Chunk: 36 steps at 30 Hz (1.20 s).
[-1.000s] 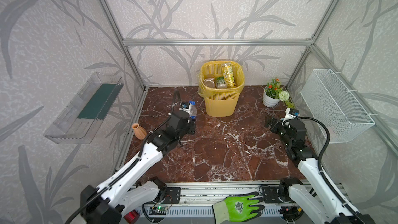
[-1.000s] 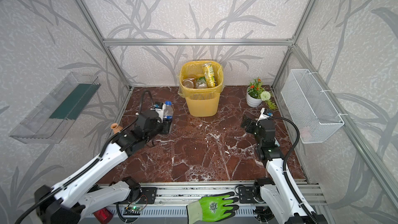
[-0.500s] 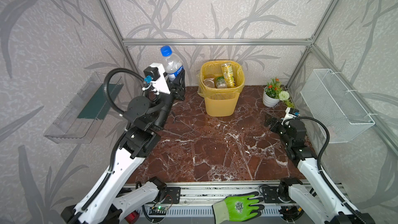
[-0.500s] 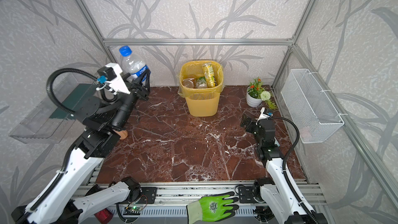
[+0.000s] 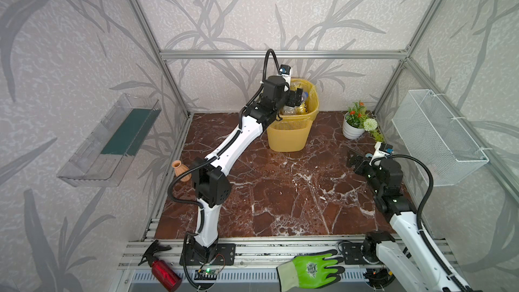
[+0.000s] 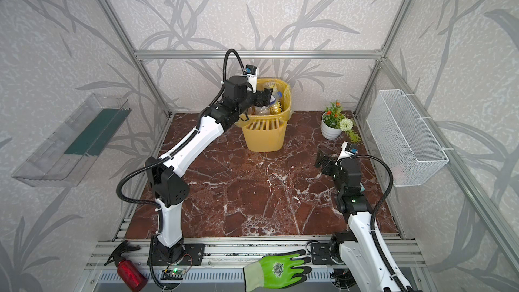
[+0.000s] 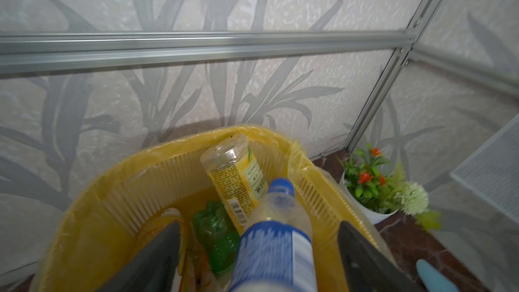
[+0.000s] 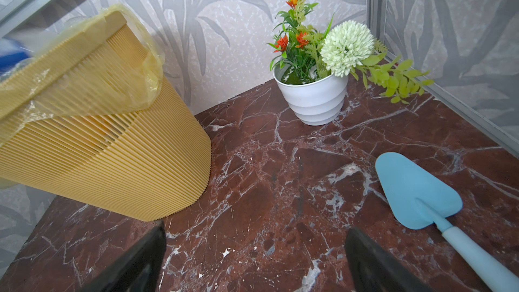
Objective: Throw the plastic bottles in the bin
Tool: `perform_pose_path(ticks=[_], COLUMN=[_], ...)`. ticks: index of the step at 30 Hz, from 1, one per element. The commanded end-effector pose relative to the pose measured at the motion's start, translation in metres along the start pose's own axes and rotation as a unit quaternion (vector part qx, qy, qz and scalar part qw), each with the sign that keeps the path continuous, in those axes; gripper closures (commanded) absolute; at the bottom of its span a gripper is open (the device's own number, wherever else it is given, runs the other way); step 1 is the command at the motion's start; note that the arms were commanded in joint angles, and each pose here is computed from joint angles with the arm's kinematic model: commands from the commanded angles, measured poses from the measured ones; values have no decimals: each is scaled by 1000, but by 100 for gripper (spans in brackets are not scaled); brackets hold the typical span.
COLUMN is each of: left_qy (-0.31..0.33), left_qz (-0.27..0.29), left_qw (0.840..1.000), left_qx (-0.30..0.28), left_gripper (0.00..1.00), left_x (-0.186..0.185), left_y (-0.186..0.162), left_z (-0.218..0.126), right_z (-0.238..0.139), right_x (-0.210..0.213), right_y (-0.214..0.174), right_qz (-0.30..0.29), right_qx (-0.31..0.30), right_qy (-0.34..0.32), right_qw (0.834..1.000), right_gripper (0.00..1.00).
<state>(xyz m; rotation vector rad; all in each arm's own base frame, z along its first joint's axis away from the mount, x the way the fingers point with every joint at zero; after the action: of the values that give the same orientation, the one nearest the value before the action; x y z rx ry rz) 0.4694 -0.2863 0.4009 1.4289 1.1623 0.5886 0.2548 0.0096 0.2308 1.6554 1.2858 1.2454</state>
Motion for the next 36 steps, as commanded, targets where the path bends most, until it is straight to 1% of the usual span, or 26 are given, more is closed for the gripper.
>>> perform_pose_path(ticks=[1,4,5,9,12,14,16,18,20,22,24,26,29,33,35,36], left_qy=[-18,-47,-49,-37,4,53,89,135,182,225,274,322,368,422,437,437], left_qz=[0,13,10,12,8,-3,4,10,18,25,30,34,33,-4,-19,-22], left_qw=[999,996,995,994,996,996,994,988,980,972,960,946,929,906,899,899], left_qx=[-37,-73,-87,-100,-84,-78,-68,-70,-75,-63,-47,-33,-25,-29,-29,-27], left_gripper=[1,1,1,1,1,1,1,1,1,1,1,1,1,1,1,1], left_x=[-10,-13,-12,-5,9,24,37,56,76,96,117,137,161,192,204,207], left_y=[47,52,54,46,32,20,1,-20,-43,-68,-90,-111,-136,-161,-173,-178], left_z=[-55,-79,-86,-103,-113,-121,-129,-142,-158,-171,-187,-205,-227,-254,-264,-266], right_z=[-6,-5,-4,-1,1,4,7,8,9,9,12,21,36,59,71,78], right_x=[-4,-5,-5,-6,-10,-16,-21,-27,-31,-35,-38,-39,-35,-25,-20,-19], right_y=[1,-1,-2,-4,-9,-16,-23,-30,-36,-41,-46,-52,-59,-61,-59,-63], right_qz=[-15,-12,-9,-6,-16,-28,-47,-64,-88,-113,-140,-161,-177,-196,-212,-217], right_qx=[-4,0,1,3,8,8,1,-15,-48,-75,-81,-67,-55,-67,-84,-74], right_qy=[-10,-8,-9,-9,-23,-39,-50,-61,-67,-73,-79,-80,-54,-12,1,4], right_qw=[1000,1000,1000,1000,1000,999,998,996,993,988,984,981,981,978,974,973], right_gripper=[1,1,1,1,1,1,1,1,1,1,1,1,1,1,1,1])
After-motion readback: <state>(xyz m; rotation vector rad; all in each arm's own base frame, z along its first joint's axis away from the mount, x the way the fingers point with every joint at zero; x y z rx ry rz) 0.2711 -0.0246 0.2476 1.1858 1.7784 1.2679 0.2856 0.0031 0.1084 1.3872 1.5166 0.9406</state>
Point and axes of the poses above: each gripper's point midway between its finger pads, its own z axis out along the fingers, its own x axis along the line the jaws close on, y = z × x, the point moved 6 cm from there along -z, back along the fingers, and after that the axes turned 8 degrees about -z, right-handed, at the moved point
